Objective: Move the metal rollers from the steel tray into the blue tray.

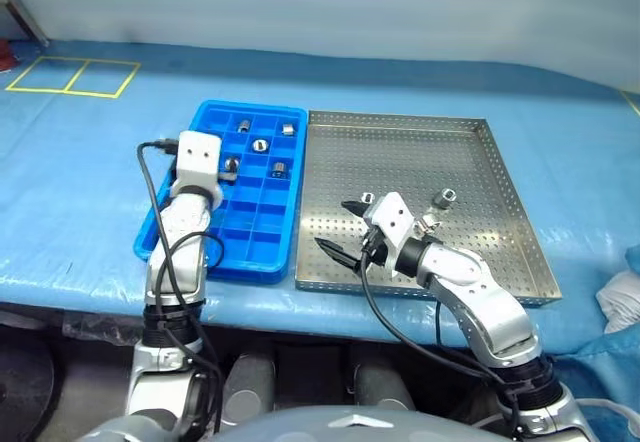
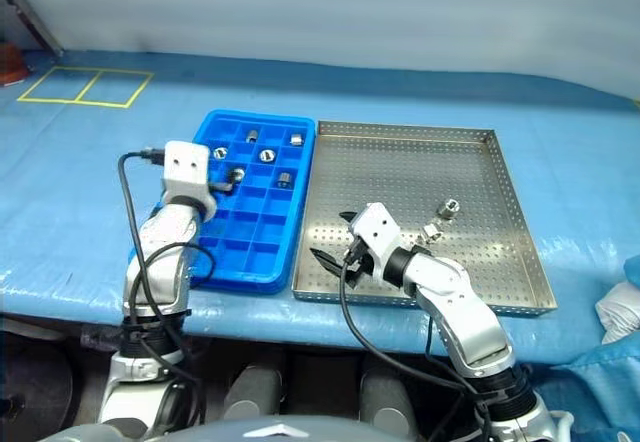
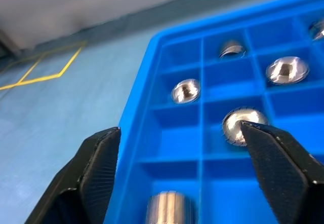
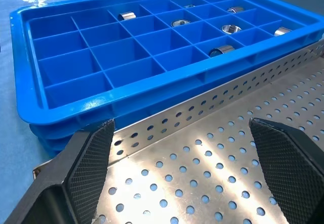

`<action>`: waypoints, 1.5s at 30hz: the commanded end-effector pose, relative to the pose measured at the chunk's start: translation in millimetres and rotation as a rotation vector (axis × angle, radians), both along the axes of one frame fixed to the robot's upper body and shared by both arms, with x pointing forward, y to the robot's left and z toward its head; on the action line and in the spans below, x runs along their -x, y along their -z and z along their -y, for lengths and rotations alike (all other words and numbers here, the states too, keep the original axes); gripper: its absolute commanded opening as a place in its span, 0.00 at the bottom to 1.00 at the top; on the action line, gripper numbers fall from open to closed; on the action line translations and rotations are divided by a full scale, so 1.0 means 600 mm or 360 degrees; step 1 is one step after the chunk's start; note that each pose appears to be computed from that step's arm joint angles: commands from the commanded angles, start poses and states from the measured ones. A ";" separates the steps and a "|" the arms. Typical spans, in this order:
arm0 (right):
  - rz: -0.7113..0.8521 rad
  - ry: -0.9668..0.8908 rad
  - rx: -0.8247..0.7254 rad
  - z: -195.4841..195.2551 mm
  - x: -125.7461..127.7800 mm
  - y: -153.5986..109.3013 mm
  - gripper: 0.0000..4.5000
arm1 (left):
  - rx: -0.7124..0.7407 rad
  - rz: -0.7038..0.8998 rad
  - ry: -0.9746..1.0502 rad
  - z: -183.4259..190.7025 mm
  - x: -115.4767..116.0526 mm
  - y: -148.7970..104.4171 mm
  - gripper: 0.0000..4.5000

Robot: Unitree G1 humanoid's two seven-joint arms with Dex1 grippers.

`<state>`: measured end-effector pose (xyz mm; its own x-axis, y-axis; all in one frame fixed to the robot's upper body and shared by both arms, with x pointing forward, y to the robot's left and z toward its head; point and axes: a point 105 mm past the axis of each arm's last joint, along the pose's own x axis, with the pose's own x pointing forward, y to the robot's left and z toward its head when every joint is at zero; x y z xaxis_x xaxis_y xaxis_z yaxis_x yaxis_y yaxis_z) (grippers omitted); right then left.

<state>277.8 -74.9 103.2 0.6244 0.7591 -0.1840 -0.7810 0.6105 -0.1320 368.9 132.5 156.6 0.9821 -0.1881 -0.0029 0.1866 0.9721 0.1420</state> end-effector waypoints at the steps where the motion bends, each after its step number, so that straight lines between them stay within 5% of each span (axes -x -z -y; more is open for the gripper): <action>1: 0.0131 0.0110 0.0088 0.034 -0.007 -0.027 1.00 | 0.0039 0.0128 0.0800 0.142 0.035 -0.051 0.93; 7: 0.0173 0.0254 0.0258 0.083 0.002 -0.030 1.00 | -0.0352 -0.0074 0.1261 0.221 0.037 0.004 0.93; 14: 0.0164 0.0381 0.0241 0.102 0.022 -0.028 1.00 | -0.0561 -0.0233 0.1195 0.237 -0.007 0.062 0.93; 23: 0.0164 0.0390 0.0200 0.092 0.026 -0.025 1.00 | -0.0621 -0.0384 0.1160 0.249 -0.019 0.117 0.93; 26: 0.0172 0.0379 0.0200 0.090 0.025 -0.025 1.00 | -0.0622 -0.0406 0.1139 0.249 -0.020 0.126 0.80; 32: 0.0175 0.0362 0.0204 0.085 0.021 -0.023 1.00 | -0.0624 -0.0400 0.1138 0.248 -0.018 0.128 0.38; 45: 0.0176 0.0336 0.0199 0.078 0.018 -0.019 1.00 | -0.0627 -0.0387 0.1127 0.241 -0.019 0.128 0.38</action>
